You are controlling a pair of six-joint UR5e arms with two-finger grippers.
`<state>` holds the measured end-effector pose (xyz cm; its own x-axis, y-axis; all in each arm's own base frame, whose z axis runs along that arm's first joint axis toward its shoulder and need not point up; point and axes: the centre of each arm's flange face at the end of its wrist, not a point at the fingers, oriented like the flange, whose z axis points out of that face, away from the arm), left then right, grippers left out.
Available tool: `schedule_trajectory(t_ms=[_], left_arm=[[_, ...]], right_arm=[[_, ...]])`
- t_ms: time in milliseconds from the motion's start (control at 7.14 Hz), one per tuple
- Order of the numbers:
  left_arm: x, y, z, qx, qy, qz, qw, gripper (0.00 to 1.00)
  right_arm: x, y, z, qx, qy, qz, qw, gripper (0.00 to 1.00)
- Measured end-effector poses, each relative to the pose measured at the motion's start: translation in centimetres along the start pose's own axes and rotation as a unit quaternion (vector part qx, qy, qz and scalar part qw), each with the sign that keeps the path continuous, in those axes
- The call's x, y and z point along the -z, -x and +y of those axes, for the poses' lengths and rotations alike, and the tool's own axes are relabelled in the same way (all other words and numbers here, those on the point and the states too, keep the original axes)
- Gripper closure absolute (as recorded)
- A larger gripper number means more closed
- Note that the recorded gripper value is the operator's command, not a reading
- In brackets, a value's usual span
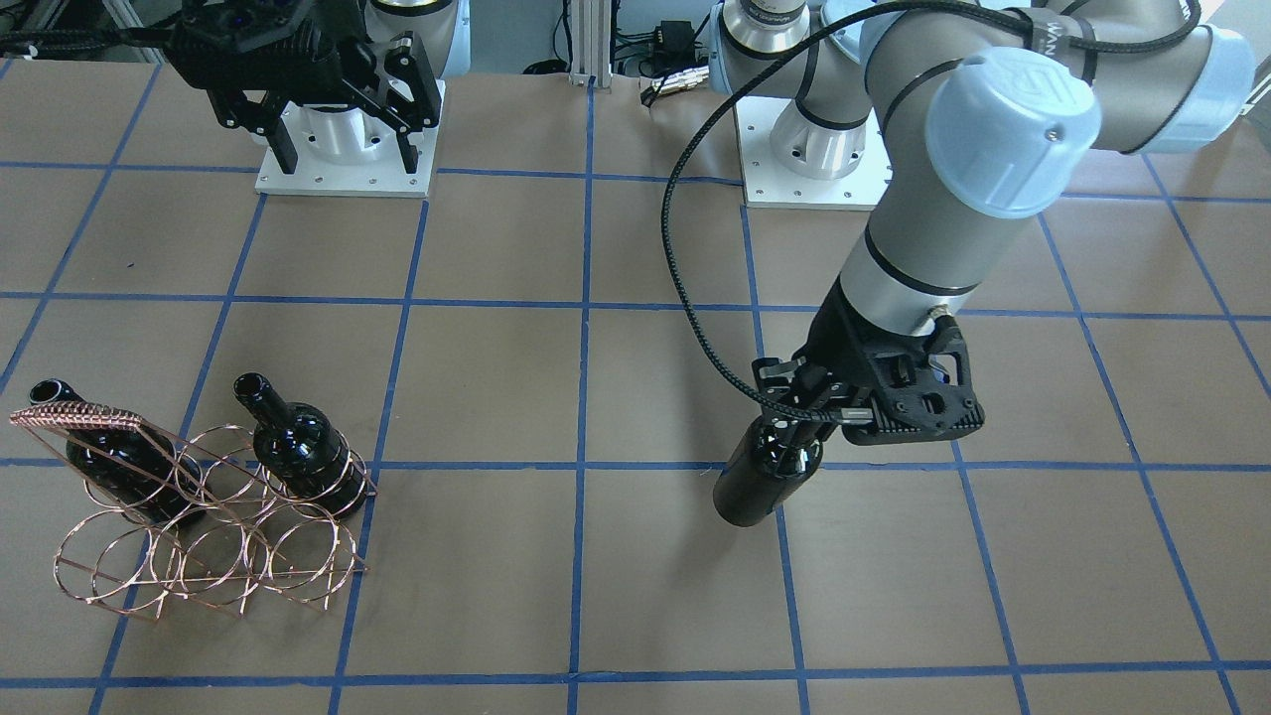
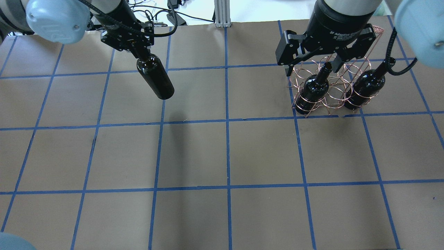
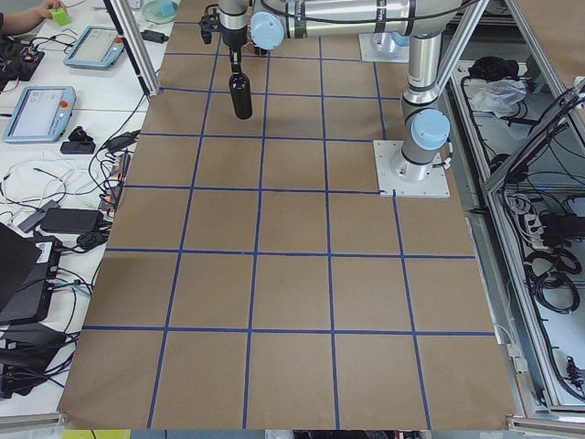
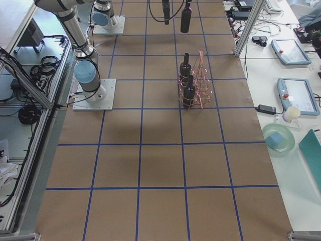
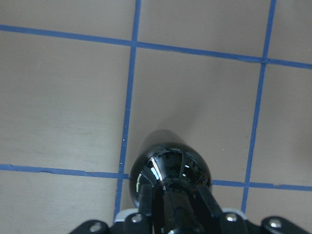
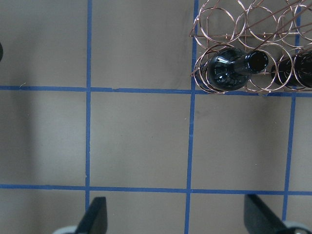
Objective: Place wine into wine basket
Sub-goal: 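Carry the bottle with the left gripper toward the table center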
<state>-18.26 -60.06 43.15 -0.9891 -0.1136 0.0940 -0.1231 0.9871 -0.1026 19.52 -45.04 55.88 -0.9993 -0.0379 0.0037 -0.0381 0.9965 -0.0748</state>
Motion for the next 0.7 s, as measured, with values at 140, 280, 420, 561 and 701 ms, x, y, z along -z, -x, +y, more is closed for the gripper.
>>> schedule_trajectory(t_ms=[140, 280, 420, 561, 701], left_arm=[[-0.6, -1.7, 0.9, 0.001, -0.003, 0.004, 1.0000, 1.00], [-1.0, -3.4, 1.9, 0.002, -0.003, 0.006, 1.0000, 1.00], [-1.2, -5.0, 2.9, -0.003, -0.002, 0.008, 1.0000, 1.00], [-1.2, -6.4, 3.8, -0.006, -0.001, 0.010, 0.9999, 1.00], [-1.5, -7.9, 4.8, -0.005, 0.003, 0.011, 0.9999, 1.00]], right_arm=[[0.0, 0.0, 0.0, 0.000, 0.000, 0.000, 1.0000, 0.00], [0.0, 0.0, 0.0, 0.000, 0.001, 0.001, 1.0000, 0.00], [0.0, -0.1, 0.0, 0.001, 0.001, 0.001, 1.0000, 0.00], [0.0, -0.1, 0.0, 0.001, 0.001, 0.001, 1.0000, 0.00], [0.0, -0.1, 0.0, 0.002, 0.001, 0.001, 1.0000, 0.00]])
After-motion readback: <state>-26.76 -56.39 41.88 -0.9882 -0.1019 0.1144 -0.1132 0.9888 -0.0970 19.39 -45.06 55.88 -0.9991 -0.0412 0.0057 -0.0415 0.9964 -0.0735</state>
